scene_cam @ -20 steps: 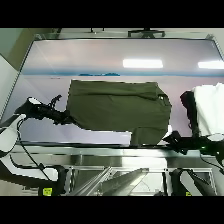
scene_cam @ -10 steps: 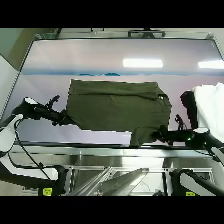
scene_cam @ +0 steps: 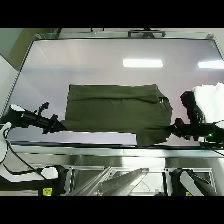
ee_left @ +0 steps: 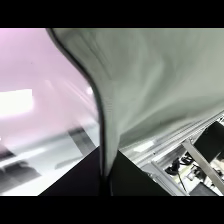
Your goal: Fold the shirts.
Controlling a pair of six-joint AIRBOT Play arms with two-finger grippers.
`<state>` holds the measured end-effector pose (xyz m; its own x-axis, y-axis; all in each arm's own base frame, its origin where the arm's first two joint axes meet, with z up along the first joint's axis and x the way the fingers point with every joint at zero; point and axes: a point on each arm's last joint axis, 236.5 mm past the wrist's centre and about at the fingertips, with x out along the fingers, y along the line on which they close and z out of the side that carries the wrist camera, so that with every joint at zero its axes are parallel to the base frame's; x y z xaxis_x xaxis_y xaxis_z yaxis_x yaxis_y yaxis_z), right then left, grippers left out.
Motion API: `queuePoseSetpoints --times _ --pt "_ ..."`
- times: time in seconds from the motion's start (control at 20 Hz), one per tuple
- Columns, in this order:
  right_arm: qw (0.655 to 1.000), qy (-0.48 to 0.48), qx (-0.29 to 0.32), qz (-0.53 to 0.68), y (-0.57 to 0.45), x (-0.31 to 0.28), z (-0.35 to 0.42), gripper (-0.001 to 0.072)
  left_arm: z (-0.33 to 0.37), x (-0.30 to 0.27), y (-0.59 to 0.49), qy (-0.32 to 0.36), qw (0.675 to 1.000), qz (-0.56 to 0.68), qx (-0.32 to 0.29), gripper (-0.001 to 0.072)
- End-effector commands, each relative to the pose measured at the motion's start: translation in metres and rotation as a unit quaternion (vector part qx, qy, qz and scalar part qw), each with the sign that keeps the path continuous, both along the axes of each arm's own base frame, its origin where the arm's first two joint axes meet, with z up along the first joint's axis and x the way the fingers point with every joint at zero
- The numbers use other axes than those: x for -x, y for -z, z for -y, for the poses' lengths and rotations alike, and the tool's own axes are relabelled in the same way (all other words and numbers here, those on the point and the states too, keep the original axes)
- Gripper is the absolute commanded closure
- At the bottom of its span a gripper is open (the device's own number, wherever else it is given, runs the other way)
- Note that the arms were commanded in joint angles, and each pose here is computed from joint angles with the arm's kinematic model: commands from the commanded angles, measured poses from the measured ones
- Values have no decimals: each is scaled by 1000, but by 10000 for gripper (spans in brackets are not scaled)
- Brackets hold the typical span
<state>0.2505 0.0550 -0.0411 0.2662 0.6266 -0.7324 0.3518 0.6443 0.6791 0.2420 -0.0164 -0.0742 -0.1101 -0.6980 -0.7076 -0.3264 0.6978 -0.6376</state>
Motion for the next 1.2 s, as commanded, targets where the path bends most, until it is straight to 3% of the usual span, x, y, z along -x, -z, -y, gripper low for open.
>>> queuePoseSetpoints --times 0.0,0.2,0.45,0.7,1.1,1.15 --pt "999 -14 -18 42 -32 -10 -3 695 1 6 -13 0 1000 4 -10 689" --pt "986 9 -60 157 -96 -66 -6 695 0 -39 -57 23 994 90 -63 688" --pt "980 -6 -28 198 -104 -142 -5 695 5 -117 -83 52 982 156 -94 689" --pt "982 -24 -1 185 -43 -213 -12 695 6 -195 -52 54 973 194 -112 689" --pt "991 -57 -17 119 49 -221 -15 694 21 -221 19 121 982 128 -69 690" --pt "990 -65 -15 128 46 -222 -15 663 21 -222 19 128 982 124 -64 689"
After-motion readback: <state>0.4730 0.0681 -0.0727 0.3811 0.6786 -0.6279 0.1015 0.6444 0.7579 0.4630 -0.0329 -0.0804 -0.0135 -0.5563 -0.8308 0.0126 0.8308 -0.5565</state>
